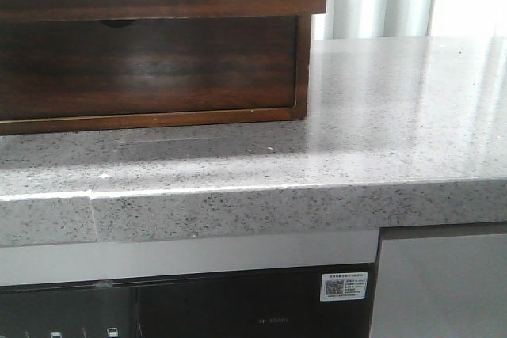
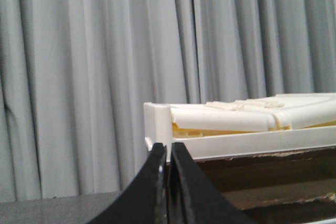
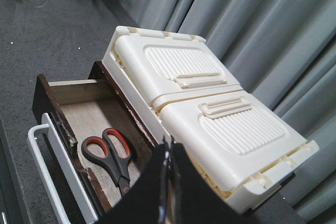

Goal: Put scissors in drawer with both arms

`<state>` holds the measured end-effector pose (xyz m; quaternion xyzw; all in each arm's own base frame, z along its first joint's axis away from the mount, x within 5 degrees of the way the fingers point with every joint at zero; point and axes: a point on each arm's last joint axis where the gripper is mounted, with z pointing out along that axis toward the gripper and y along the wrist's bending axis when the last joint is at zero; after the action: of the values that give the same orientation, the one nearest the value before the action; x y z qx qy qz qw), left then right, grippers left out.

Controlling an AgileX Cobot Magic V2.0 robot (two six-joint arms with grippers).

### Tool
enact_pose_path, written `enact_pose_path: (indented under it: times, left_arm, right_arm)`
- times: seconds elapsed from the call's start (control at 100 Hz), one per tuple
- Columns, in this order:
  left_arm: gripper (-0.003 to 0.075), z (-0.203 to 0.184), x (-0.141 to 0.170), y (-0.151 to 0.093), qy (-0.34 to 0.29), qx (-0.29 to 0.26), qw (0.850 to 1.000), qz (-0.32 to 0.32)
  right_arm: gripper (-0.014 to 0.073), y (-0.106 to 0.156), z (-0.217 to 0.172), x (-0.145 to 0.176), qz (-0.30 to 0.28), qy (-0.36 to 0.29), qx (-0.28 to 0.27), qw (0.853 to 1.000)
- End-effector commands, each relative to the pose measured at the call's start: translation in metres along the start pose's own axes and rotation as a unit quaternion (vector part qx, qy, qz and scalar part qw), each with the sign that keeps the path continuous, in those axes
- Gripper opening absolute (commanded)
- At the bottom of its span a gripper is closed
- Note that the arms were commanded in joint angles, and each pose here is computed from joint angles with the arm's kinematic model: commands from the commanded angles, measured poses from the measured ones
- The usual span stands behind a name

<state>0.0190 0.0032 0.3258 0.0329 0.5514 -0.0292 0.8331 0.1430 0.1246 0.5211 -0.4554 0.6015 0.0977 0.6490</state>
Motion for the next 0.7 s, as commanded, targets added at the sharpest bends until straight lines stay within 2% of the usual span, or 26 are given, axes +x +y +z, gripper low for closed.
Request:
enact_pose_path:
  times: [0.0,0.27,0.69]
  left_arm:
    - [-0.0020,0.002,0.001,-0.001,0.005,0.005,1.000,0.002]
    - [-0.0019,0.004,0.028,-0.004,0.038,0.018,0.999,0.011]
    - [-0.0020,0.003,0.051,-0.008,0.066,0.033,0.997,0.011]
  right_arm:
    - [-0.0064,-0.002,-0.021,-0.003,0.000,-0.061,0.054,0.997]
    - [-0.0064,0.030,-0.058,0.049,0.005,-0.090,0.094,0.991]
    - [-0.0064,0.094,-0.097,0.157,0.024,-0.115,0.131,0.984]
